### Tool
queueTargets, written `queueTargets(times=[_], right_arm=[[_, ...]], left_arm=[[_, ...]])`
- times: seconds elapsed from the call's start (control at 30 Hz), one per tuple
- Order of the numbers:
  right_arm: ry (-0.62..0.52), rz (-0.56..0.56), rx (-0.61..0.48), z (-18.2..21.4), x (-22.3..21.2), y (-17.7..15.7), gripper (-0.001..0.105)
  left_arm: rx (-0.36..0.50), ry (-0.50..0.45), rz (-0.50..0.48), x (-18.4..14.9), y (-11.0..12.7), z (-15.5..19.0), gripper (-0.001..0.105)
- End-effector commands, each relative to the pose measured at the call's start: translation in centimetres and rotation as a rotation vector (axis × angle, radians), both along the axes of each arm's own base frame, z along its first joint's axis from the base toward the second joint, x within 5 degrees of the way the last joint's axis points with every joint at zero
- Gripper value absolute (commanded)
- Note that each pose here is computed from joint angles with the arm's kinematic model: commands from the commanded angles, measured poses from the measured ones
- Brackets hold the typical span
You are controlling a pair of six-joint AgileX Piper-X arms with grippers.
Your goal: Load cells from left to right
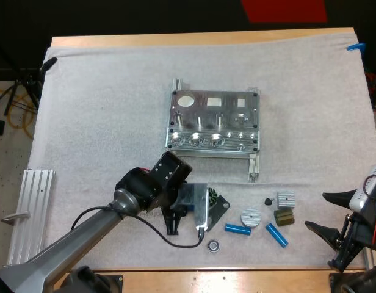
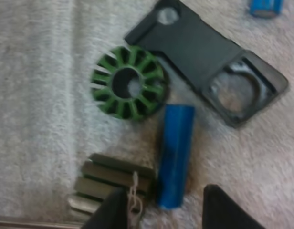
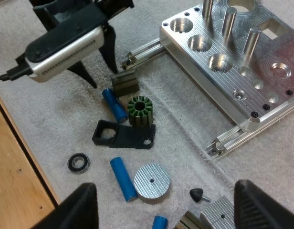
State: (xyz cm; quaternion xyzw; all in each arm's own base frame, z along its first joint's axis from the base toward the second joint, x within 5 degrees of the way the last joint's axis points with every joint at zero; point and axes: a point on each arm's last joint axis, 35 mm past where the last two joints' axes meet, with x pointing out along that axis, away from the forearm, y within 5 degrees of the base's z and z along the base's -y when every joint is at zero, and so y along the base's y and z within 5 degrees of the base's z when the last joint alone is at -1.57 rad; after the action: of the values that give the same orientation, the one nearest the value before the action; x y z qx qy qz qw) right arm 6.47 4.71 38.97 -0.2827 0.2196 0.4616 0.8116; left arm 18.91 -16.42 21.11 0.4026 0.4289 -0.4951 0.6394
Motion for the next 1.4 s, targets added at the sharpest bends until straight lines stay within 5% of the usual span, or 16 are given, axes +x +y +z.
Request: queueTargets(times=[0.0,0.33,0.93,1.1,1.23,1.37], right_arm=[[-0.016,0.01,-0.001,0.3,-0.1,0.0,0.059],[-0.016,0.01,-0.001,0.3,-0.1,0.0,0.059],[-0.016,0.01,-0.001,0.3,-0.1,0.0,0.059],[0.008,-0.015,0.017,0.3,-0.1,0.0,0.059],[0.042,-0.08,0.035,0.3,0.0,-0.1,0.059],[0.055,-0.102,0.044,0.3,0.0,-0.1,0.059]], left_arm=[[0.027,-0.004,-0.036,-0.2,0.1,0.1,0.036],[0.095,0.064,-0.079,0.3,-0.4,-2.6,0.045],[0.175,0.098,-0.072,1.6,-1.2,-6.5,0.045],[0.211,0.053,-0.06,1.8,-1.2,-6.5,0.029],[0.209,0.05,-0.059,1.9,-1.2,-6.5,0.003],[0.209,0.05,-0.059,1.9,-1.2,-6.5,0.0]])
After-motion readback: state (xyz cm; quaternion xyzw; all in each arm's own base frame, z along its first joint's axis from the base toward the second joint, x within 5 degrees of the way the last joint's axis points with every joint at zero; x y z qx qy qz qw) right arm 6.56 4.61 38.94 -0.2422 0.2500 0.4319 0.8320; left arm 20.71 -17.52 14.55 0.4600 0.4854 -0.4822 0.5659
